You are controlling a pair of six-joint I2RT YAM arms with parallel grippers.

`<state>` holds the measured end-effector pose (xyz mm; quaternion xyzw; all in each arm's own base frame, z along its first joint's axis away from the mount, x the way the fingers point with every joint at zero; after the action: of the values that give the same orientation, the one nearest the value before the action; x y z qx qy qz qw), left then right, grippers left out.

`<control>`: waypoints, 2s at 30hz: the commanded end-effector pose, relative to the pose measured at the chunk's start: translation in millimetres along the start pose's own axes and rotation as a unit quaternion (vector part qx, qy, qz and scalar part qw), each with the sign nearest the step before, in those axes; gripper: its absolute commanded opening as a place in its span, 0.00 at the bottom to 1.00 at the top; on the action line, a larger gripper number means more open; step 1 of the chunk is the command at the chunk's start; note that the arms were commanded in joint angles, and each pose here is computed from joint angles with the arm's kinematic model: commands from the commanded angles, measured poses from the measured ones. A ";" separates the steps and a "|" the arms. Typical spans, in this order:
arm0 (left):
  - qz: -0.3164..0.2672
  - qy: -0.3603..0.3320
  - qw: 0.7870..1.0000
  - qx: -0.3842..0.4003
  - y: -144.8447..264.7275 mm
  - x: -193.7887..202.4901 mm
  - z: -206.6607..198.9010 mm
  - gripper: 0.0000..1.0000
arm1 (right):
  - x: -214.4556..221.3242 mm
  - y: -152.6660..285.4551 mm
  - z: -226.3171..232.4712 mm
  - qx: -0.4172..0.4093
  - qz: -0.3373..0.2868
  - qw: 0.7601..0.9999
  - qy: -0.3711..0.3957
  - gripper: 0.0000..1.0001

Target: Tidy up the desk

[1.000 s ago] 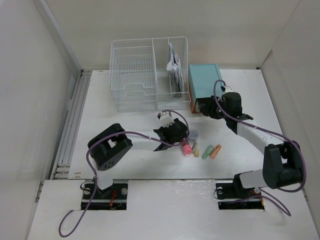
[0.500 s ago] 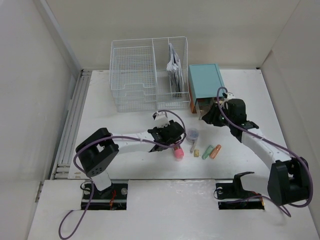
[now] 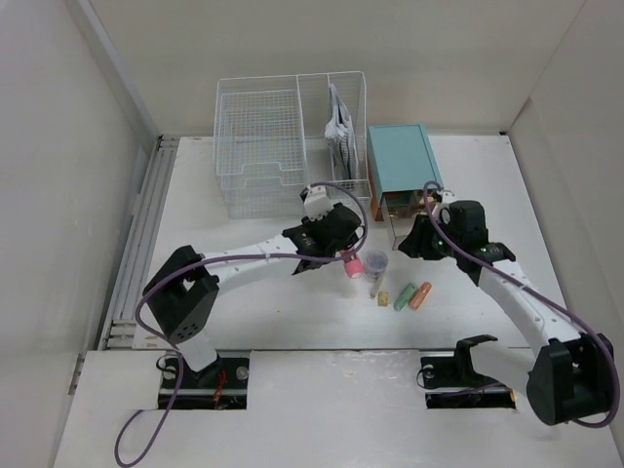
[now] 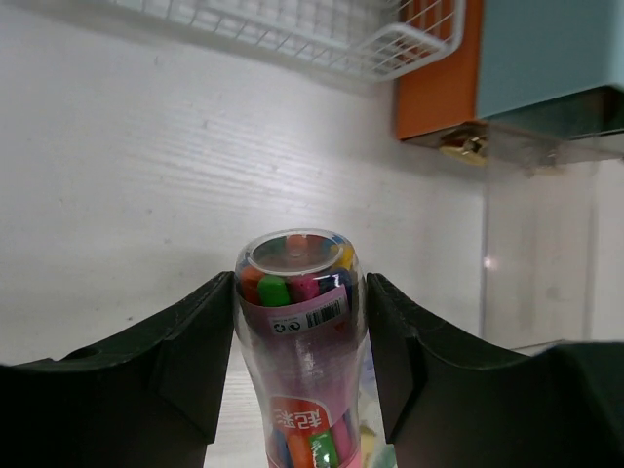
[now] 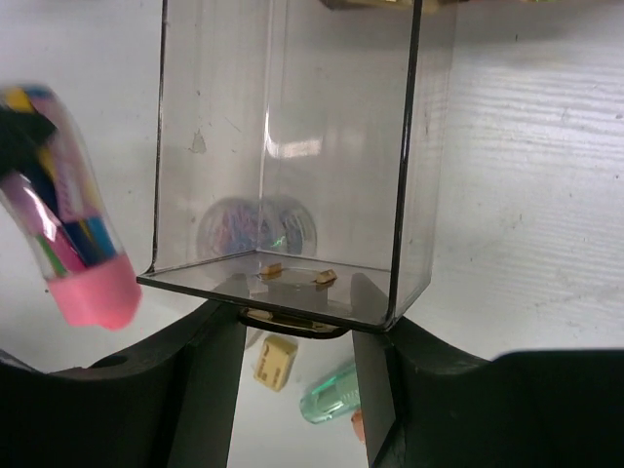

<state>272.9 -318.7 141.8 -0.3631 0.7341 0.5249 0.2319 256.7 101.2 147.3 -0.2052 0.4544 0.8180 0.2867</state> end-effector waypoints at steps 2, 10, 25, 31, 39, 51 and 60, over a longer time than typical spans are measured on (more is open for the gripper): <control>-0.050 0.011 0.998 0.044 14.4 -59.7 -31.2 0.19 | -3.7 16.7 3.1 -0.008 0.012 0.999 0.050 0.30; -0.079 0.012 0.993 0.082 26.6 -117.9 -66.5 0.19 | -6.3 28.3 16.2 -0.047 0.004 0.996 0.077 0.90; -0.070 -0.035 0.987 0.143 5.5 -149.1 -137.2 0.19 | -29.4 80.3 30.1 -0.026 -0.064 0.992 0.105 0.52; -0.059 -0.046 0.987 0.145 -13.1 -143.9 -150.9 0.19 | -45.2 102.2 30.6 0.007 -0.103 0.989 0.106 0.19; -0.042 -0.061 0.983 0.169 -14.6 -132.6 -160.1 0.18 | -60.4 105.8 13.2 0.029 -0.142 0.987 0.071 0.12; -0.015 -0.096 0.978 0.184 -17.8 -100.0 -172.3 0.20 | -61.9 102.2 2.0 0.021 -0.137 0.989 0.045 0.12; -0.008 -0.106 0.978 0.182 -22.7 -92.1 -176.4 0.52 | -59.4 103.4 1.1 0.013 -0.141 0.989 0.044 0.17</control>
<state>352.9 -456.6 211.1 -0.2357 0.7802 0.4580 0.3549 229.6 41.5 237.7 -0.2748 0.4614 0.7597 0.3668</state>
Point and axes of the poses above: each gripper's point midway between its finger pads, its own y axis back along the fingers, its own z axis along the line the jaws close on, x = y × z, the point moved 4 cm from there along y, back along the fingers, and after that the axes turned 9 degrees about -y, right-handed, at the moved point
